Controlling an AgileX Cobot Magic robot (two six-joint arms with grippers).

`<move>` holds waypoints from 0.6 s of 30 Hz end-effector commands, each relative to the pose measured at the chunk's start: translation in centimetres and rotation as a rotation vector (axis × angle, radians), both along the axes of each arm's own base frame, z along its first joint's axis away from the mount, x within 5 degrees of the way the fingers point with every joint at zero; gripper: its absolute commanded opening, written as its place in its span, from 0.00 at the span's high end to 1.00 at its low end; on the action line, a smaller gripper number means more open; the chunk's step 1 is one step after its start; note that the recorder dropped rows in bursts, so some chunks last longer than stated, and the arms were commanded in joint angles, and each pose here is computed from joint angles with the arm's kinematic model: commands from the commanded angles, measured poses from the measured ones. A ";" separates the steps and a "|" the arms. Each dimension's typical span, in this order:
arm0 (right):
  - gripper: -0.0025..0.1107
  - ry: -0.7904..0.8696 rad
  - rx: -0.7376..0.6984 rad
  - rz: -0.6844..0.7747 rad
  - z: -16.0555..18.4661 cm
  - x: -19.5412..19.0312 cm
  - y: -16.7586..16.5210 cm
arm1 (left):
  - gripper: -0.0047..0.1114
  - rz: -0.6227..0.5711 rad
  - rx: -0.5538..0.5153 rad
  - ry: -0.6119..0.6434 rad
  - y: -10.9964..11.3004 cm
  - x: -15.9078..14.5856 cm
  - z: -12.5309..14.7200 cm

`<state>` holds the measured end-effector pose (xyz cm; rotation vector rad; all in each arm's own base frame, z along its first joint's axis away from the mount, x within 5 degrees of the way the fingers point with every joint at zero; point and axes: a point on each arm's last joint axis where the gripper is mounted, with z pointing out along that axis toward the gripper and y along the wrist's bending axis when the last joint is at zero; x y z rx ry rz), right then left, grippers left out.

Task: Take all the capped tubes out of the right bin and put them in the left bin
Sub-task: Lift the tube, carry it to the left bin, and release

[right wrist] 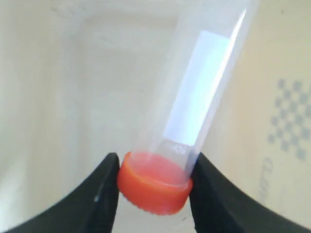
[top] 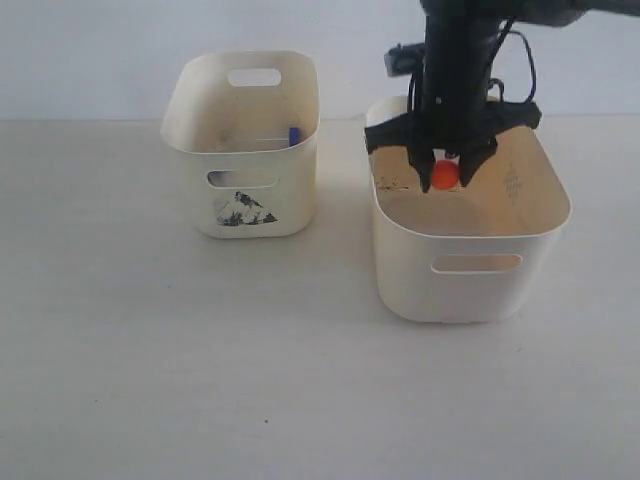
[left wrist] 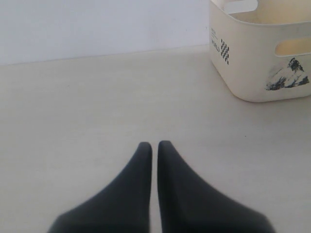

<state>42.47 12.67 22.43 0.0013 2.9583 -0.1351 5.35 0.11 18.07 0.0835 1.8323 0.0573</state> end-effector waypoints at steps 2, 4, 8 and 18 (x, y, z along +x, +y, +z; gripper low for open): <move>0.98 -0.105 0.108 0.072 6.0 -1.9 0.2 | 0.92 -0.001 -0.021 -0.012 -0.1 0.0 0.2; 0.98 -0.120 0.166 0.115 7.4 -2.7 0.5 | 0.92 -0.001 -0.021 -0.012 -0.1 0.0 0.2; 0.98 -0.143 0.312 0.240 9.2 -3.6 1.7 | 0.92 -0.001 -0.021 -0.012 -0.1 0.0 0.2; 0.98 -0.480 0.709 0.395 9.4 -0.9 7.4 | 0.92 -0.001 -0.021 -0.012 -0.1 0.0 0.2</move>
